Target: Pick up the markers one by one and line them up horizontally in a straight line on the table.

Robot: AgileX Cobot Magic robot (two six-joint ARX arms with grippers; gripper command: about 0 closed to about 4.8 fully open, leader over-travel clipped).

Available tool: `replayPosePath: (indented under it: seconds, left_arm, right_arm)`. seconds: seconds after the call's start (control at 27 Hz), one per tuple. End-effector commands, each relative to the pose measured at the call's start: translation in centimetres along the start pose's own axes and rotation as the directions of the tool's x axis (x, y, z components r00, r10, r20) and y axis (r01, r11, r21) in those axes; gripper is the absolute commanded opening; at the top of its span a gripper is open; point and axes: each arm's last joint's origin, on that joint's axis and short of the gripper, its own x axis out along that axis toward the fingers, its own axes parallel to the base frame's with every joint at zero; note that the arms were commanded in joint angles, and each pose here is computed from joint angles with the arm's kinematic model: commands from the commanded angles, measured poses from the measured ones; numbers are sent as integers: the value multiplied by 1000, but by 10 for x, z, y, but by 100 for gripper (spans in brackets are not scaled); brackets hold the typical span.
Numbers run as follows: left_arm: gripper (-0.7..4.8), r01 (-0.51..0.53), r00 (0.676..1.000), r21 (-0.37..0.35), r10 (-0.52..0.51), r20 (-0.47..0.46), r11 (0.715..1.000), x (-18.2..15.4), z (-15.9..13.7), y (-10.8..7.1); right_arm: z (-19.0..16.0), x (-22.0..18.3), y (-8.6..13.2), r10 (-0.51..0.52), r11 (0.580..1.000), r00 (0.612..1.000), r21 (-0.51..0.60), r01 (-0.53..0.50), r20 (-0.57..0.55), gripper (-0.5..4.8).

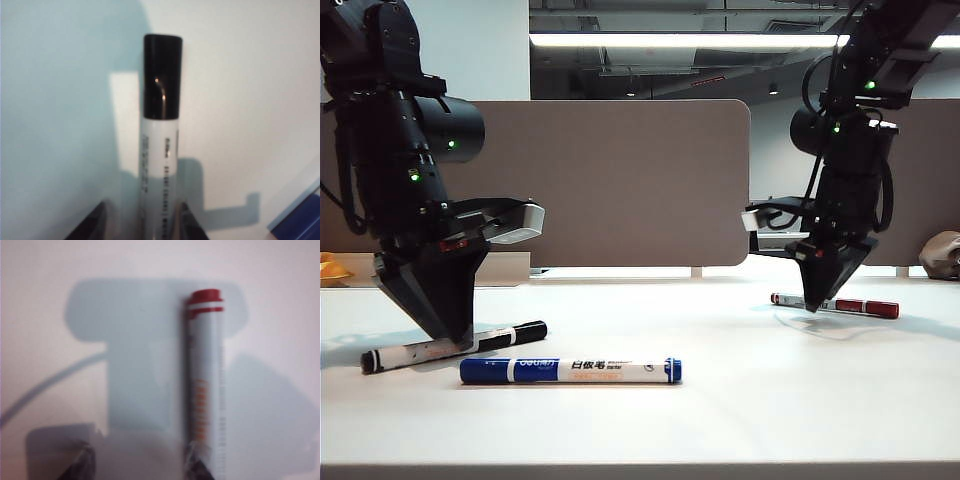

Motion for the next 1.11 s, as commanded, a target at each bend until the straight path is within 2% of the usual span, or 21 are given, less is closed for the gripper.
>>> replayPosePath:
  seconds: [0.04,0.26,0.74,0.96,1.11]
  left_arm:
    - [192,-17,999,-15,16,-42,1000,7,-4,1]
    - [192,-18,999,-14,17,-40,1000,7,-4,1]
    - [192,-14,999,-16,13,-47,1000,7,-5,1]
    - [192,-12,999,-18,11,-52,1000,7,-5,1]
    - [192,-13,998,-19,12,-59,1000,7,-6,1]
  right_arm:
    - [6,-10,-5,-29,1000,999,1,29,27,235]
    - [17,-25,-13,-59,998,996,7,59,70,235]
    - [14,-23,-12,-14,1000,998,8,13,58,244]
    - [7,-11,-18,-13,1000,999,21,12,35,244]
    - [4,-5,-27,-60,998,997,30,59,39,244]
